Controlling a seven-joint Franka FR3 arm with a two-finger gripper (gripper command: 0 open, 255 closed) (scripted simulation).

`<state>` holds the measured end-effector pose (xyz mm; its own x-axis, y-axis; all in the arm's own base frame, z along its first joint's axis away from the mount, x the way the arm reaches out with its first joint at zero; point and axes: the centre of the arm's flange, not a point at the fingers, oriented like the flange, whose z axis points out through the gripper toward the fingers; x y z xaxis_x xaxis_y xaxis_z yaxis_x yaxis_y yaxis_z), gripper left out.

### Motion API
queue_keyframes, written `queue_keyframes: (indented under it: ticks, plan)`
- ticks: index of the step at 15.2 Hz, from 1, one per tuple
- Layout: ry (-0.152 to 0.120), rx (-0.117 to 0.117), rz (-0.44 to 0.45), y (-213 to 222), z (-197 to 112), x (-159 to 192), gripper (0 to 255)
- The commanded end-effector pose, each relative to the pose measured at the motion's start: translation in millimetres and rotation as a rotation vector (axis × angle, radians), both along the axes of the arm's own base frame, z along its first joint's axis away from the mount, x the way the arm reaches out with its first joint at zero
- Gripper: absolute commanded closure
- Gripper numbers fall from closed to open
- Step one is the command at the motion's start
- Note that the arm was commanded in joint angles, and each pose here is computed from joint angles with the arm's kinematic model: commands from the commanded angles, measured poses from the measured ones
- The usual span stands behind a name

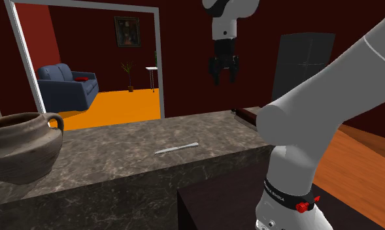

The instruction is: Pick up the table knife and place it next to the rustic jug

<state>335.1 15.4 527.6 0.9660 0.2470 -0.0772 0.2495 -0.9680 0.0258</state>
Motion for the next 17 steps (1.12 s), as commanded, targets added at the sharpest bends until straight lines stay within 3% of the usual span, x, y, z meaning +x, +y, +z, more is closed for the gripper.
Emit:
queue_keyframes:
  ticks: [1,17]
  plan:
    - [-0.005,0.004,0.093,4,-21,16,0]
    - [-0.027,0.038,0.792,62,-183,126,0]
